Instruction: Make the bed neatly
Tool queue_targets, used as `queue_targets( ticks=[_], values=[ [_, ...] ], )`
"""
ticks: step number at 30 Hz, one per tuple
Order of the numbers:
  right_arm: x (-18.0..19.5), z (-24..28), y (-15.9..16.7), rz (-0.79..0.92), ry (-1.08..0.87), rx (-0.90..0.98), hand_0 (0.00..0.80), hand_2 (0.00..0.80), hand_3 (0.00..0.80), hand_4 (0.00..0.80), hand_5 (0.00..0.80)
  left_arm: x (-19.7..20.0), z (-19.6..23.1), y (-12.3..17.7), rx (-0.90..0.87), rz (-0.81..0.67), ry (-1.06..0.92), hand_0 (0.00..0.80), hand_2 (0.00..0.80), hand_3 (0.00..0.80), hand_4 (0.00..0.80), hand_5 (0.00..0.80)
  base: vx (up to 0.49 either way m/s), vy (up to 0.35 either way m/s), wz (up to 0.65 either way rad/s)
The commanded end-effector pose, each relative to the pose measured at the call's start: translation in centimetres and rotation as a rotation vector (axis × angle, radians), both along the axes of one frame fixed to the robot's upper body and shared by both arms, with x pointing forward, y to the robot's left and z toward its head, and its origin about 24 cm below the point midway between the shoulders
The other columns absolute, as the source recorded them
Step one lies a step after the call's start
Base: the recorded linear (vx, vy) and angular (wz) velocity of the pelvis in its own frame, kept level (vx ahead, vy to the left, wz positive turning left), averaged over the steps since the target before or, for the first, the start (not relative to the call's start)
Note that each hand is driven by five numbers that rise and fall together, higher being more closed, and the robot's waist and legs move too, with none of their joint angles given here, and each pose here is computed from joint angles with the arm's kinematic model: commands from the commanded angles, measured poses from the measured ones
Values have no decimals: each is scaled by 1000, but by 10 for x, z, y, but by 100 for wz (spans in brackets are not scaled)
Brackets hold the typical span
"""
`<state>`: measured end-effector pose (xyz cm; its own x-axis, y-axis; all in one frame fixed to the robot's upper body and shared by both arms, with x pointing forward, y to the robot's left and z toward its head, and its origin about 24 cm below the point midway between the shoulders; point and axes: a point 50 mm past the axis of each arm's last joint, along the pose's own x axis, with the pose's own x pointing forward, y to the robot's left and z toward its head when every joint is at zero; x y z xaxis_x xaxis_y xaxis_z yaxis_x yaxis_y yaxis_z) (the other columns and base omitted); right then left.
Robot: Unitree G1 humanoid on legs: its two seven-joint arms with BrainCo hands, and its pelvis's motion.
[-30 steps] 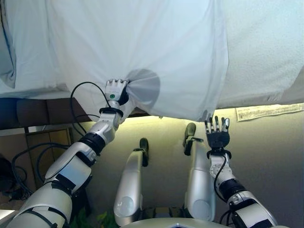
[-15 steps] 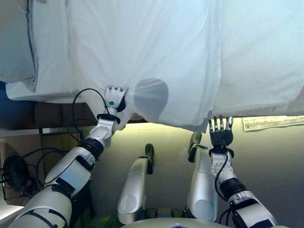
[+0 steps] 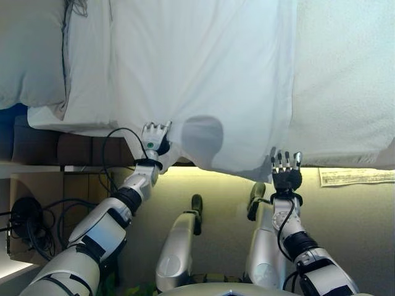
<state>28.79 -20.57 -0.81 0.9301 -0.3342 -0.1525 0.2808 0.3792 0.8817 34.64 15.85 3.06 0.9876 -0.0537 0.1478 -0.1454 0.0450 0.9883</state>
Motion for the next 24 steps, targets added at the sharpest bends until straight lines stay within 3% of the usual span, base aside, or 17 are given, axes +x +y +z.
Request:
queue_targets(
  ticks=[1, 7, 11, 18, 24],
  values=[
    [0, 10, 14, -30, -73, 40, 0, 0, 0, 0, 0, -6, -7, 32, -48, 120, 32, 0, 0, 0, 0, 0, -24, -32, 12],
    [-5, 6, 16, -29, -65, 49, 0, 0, 0, 0, 0, -13, -16, 29, -125, 140, 67, 0, 0, 0, 0, 0, 5, -6, 5],
    [-11, -2, 20, -14, -15, 43, 0, 0, 0, 0, 0, -22, -27, 39, -282, 233, 121, 0, 0, 0, 0, 0, 73, 37, 6],
    [-32, -23, 22, 28, 94, -33, 0, 0, 0, 0, 0, -45, -50, 36, -656, 242, 208, 0, 0, 0, 0, 0, 112, 11, 9],
    [-47, -31, 26, 96, 151, -126, 0, 0, 0, 0, 0, -79, -75, 39, -1188, 258, 389, 0, 0, 0, 0, 0, 184, 23, 7]
  ],
)
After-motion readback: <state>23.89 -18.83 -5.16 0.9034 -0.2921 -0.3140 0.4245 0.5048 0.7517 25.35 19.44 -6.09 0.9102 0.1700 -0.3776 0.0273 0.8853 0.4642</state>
